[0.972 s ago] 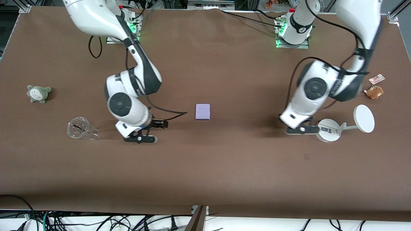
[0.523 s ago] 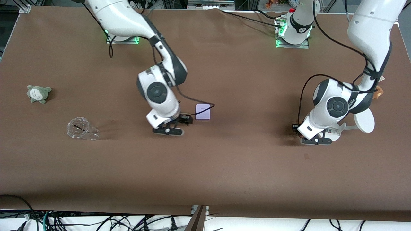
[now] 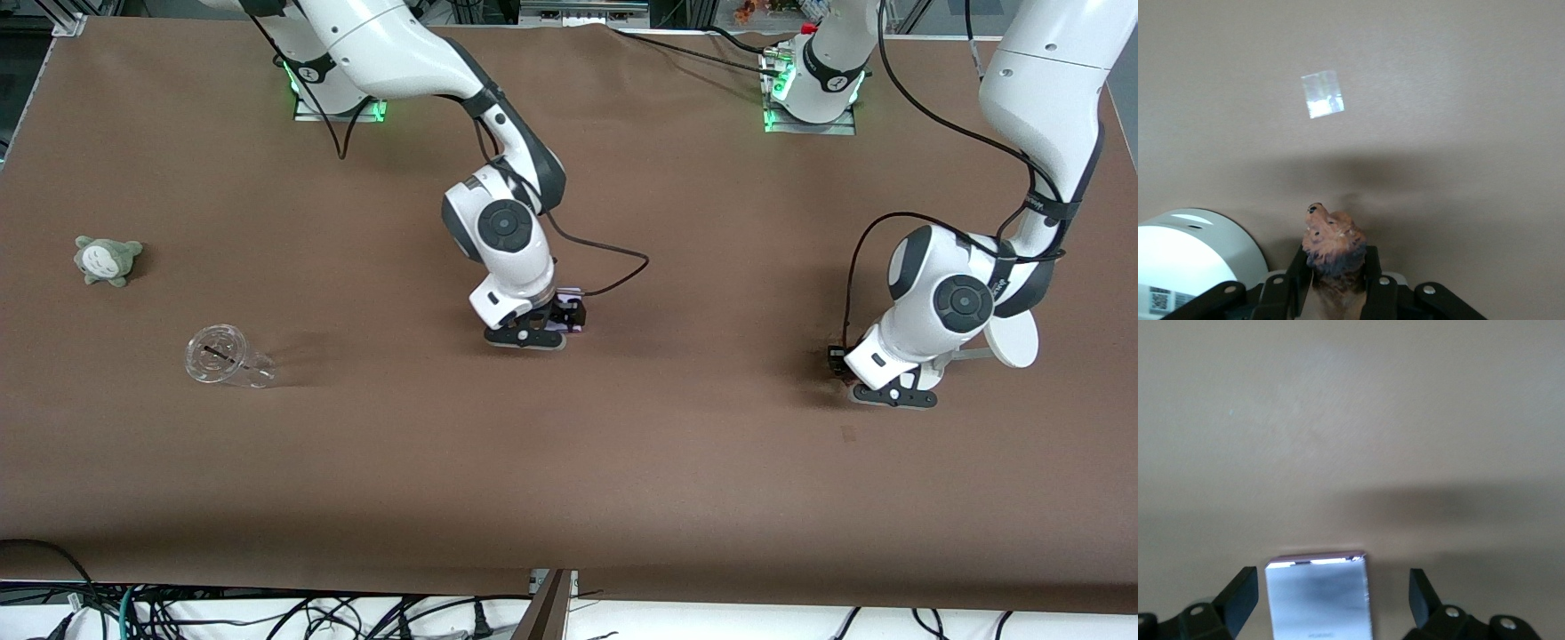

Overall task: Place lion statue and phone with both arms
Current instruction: 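Lower the lion beside the lamp base while the right gripper grasps the box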

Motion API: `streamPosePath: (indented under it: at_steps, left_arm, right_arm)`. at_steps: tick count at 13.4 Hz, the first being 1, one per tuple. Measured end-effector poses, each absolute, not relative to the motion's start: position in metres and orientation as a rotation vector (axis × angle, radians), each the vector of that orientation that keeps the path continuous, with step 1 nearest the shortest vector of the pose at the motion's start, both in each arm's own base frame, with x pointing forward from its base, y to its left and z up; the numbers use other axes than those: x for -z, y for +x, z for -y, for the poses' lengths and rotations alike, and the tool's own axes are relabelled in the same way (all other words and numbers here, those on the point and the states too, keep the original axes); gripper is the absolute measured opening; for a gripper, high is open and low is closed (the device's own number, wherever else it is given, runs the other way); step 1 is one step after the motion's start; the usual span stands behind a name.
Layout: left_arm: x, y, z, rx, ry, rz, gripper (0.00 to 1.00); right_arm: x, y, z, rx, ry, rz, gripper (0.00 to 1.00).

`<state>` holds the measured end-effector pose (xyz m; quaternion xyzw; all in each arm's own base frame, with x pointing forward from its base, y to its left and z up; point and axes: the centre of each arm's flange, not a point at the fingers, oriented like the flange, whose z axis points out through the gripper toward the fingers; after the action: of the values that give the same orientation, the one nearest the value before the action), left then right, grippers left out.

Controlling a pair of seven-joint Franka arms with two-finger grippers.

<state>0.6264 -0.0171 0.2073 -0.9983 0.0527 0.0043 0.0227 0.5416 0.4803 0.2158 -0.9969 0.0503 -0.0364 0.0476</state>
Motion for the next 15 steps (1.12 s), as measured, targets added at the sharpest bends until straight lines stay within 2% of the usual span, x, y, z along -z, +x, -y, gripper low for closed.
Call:
streamPosePath:
  at_steps: [2, 3, 6, 9, 15]
  left_arm:
    - [-0.208, 0.626, 0.019, -0.014, -3.093, -0.171, 0.38]
    - [-0.208, 0.626, 0.021, -0.013, -3.094, -0.176, 0.45]
    - [-0.212, 0.628, 0.027, -0.001, -3.097, -0.189, 0.75]
    - [-0.231, 0.631, 0.031, -0.050, -3.074, -0.196, 1.00]
    - [-0.353, 0.647, 0.027, -0.200, -2.963, -0.135, 1.00]
  right_arm:
    - [-0.208, 0.531, -0.491, 0.107, -3.044, -0.133, 1.00]
    - [-0.205, 0.528, -0.495, 0.109, -3.043, -0.122, 1.00]
    - [-0.201, 0.523, -0.501, 0.130, -3.041, -0.091, 1.00]
    - [-0.202, 0.526, -0.499, 0.148, -3.046, -0.065, 1.00]
    - [-0.198, 0.526, -0.498, 0.152, -3.058, -0.013, 1.00]
